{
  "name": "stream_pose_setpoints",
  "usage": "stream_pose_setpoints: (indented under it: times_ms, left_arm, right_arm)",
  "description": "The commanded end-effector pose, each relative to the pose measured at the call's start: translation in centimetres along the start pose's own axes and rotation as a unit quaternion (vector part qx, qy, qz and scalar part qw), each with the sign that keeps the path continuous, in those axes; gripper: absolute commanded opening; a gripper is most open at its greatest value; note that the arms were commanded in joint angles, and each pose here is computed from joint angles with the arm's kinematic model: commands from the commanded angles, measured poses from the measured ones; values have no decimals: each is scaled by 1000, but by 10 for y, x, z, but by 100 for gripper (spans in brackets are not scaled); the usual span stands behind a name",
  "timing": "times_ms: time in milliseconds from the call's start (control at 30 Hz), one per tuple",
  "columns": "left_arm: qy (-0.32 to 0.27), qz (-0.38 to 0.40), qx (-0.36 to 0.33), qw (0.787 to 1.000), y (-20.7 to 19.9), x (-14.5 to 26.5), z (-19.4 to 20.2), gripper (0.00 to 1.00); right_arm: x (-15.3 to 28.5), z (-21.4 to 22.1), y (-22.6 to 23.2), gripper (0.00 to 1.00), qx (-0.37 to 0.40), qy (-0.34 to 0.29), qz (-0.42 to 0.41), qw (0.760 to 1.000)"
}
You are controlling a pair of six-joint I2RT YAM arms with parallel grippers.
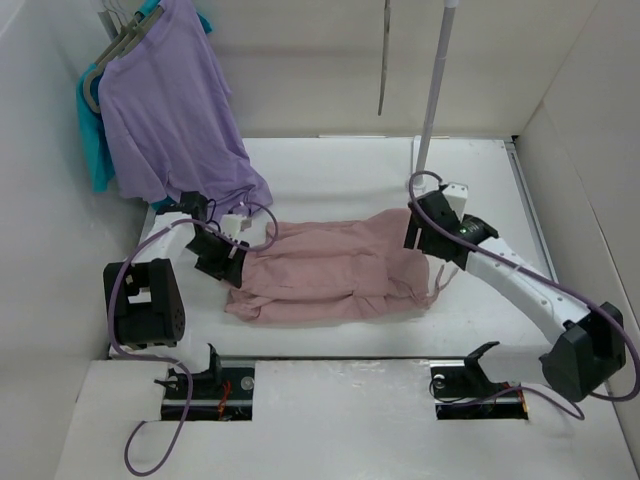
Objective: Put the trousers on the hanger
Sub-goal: Fold the trousers at the center of the board.
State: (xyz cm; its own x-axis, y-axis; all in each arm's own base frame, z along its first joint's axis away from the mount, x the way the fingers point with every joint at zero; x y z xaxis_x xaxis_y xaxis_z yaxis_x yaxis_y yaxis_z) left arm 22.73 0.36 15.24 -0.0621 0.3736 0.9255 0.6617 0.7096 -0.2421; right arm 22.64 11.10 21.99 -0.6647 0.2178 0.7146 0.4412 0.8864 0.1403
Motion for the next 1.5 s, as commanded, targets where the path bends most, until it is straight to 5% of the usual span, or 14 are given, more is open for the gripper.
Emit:
stream_pose_setpoints:
  times_ms: [0,167,267,400,567,733,933,1100,1333,1467]
  left_arm:
    - [-3,7,-4,1000,-5,1,-1,61]
    - [-6,10,-4,1000,-4,1,-3,61]
    - [-17,6,-8,1000,-2,5,-9,60]
    - [-19,10,-13,1000,-5,8,-13,39]
    - [-19,17,-11,1000,-6,9,-12,18]
    - [-19,17,-11,1000,-7,11,-13,9]
    - [-22,14,-12,1000,-8,15,-15,4]
    - [-25,11,-14,1000,-9,17,-15,3]
    - [-25,11,-14,1000,-9,19,-16,0]
    - [-25,11,-14,1000,-9,19,-16,0]
  right_arm:
    - [17,-3,8,87,24,-15,6,1000]
    - [43,30,51,79,195,-10,-114,974]
    - [62,76,86,70,314,52,-264,911]
    - [73,115,114,54,389,81,-310,864]
    - [75,148,136,59,441,95,-326,831]
    - [57,161,153,62,446,85,-296,841]
    - [46,159,165,52,446,41,-246,860]
    - [50,155,171,72,456,36,-262,850]
    - [37,170,171,74,495,43,-233,836]
    - [30,173,167,57,506,37,-220,834]
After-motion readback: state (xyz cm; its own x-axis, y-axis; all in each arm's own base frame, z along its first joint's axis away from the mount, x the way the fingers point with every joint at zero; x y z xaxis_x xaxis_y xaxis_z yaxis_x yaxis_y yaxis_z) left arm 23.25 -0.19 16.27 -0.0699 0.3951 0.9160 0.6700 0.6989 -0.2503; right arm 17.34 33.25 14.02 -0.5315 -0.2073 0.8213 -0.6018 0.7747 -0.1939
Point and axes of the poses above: each gripper's point midway between its finger pads, its own x axis back along the fingers, its own y axis along the line the jaws close on, z = x × y, the point moved 10 cm from there along x, back along the fingers, and after that the axes turned 13 degrees about -x, right-handed, at the moved point
